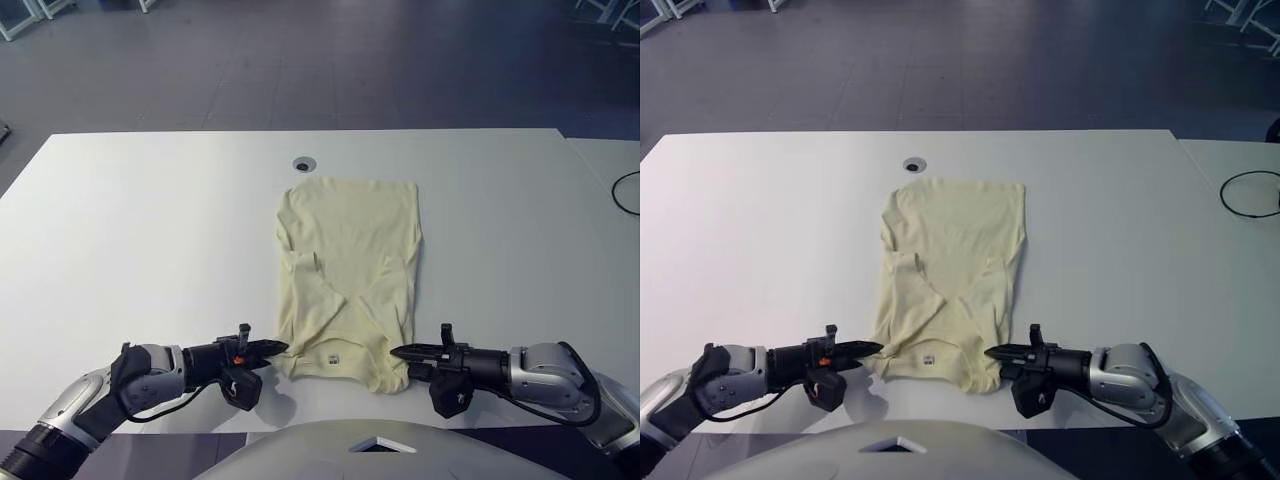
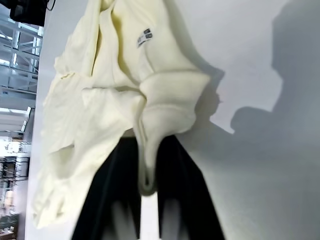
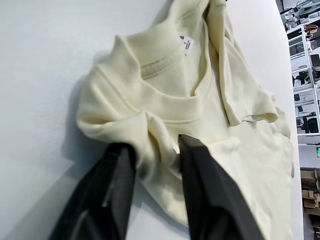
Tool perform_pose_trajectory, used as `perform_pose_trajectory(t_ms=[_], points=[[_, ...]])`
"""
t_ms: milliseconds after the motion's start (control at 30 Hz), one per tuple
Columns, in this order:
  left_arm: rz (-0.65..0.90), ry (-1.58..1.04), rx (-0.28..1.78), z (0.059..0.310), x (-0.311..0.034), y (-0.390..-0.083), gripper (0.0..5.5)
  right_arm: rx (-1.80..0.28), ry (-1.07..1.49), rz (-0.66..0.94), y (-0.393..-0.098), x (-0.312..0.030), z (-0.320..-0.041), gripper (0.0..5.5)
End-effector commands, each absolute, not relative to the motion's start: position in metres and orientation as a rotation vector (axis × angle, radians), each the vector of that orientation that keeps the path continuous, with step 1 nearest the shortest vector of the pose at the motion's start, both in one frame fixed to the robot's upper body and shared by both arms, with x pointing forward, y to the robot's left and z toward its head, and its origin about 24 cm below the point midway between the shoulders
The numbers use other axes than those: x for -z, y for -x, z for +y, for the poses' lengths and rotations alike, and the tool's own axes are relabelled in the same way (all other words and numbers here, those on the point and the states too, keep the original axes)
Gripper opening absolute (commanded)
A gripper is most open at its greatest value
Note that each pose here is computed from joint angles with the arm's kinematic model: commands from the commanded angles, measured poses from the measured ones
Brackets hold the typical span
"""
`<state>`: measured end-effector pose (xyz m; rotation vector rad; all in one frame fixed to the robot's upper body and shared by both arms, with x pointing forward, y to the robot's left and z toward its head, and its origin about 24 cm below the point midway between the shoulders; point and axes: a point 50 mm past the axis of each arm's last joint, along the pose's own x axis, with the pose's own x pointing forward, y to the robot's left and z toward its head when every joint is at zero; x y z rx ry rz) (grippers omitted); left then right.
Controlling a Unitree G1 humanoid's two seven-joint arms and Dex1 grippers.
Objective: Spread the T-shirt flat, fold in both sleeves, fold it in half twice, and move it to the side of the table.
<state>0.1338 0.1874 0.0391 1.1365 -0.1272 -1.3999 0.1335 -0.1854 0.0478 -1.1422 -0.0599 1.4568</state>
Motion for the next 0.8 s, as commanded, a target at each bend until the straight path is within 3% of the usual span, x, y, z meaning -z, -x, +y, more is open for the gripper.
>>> perform_pose_trajectory(t_ms=[33, 167, 433, 800], points=[[-0.023, -1.088, 1.478, 0.187, -0.034, -0.124, 0.0, -1.48, 1.14, -0.091, -0.137, -0.058, -0.181, 0.59], [0.038, -0.984, 1.488, 0.183, -0.044, -0.124, 0.0, -1.489, 1.114, -0.124, -0.14, -0.073, -0.177, 0.03], [0.187, -0.753, 1.548, 0.172, -0.066, -0.122, 0.0, -1.631, 0.876, 0.038, -0.13, -0.092, -0.18, 0.03], [0.364, -0.459, 1.621, 0.165, -0.088, -0.115, 0.0, -1.679, 0.591, 0.314, -0.125, -0.101, -0.185, 0.03]])
